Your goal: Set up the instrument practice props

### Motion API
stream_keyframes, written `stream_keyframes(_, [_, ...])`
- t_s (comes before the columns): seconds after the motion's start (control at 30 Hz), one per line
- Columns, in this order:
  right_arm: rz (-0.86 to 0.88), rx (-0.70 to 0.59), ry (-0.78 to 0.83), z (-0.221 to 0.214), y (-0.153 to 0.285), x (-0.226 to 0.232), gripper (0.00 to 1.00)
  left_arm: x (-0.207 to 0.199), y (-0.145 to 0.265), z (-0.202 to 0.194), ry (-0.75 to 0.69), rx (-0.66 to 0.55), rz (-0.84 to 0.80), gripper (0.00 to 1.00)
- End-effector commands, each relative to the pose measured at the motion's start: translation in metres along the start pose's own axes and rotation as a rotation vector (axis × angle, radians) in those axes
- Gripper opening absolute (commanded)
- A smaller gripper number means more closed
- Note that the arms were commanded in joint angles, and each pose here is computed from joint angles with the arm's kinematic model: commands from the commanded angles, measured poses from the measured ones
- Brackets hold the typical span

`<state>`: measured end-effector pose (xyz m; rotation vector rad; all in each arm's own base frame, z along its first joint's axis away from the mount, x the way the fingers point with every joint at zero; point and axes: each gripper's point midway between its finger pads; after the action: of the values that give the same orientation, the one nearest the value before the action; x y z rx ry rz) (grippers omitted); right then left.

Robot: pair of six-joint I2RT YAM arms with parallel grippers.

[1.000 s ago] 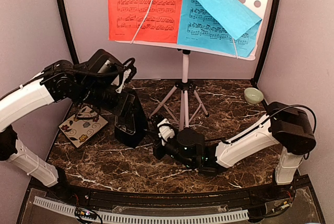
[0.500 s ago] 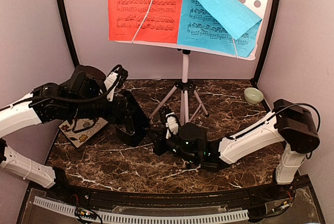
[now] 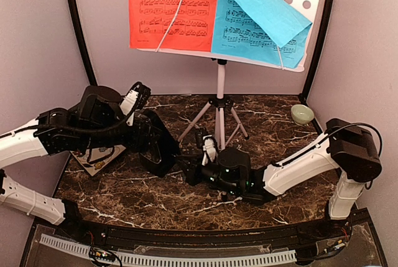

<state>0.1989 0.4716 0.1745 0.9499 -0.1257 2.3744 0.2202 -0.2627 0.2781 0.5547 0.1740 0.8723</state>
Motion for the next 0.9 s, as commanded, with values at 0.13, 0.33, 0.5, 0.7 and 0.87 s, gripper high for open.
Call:
stream_keyframes(0.13, [0.178,0.003,0.229,0.003,0.037,0.034,0.50,-0.011,-0.011,0.011,0.010,-0.115,-0.039,0.00])
stream_keyframes(0.33, [0.189,0.078,0.319,-0.008,0.053,0.038,0.79,-0.021,-0.033,-0.001,-0.034,-0.101,-0.067,0.00])
stream_keyframes(0.5, [0.178,0.088,0.336,0.010,0.068,0.046,0.85,-0.033,-0.051,-0.011,-0.076,-0.091,-0.110,0.00])
stream_keyframes(0.7, [0.146,0.097,0.321,0.024,0.076,0.041,0.87,-0.043,-0.070,-0.026,-0.139,-0.041,-0.147,0.01])
stream_keyframes(0.87, [0.130,0.099,0.310,0.031,0.079,0.037,0.90,-0.052,-0.080,-0.037,-0.139,-0.051,-0.198,0.04])
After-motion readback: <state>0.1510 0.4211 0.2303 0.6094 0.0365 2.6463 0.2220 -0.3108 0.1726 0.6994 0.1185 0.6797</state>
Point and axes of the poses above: each gripper's point midway between its finger pads, its own y axis back along the fingers, its own x axis along the line the jaws close on, z = x × y, and after that the axes turned 10 degrees about -y, right-handed
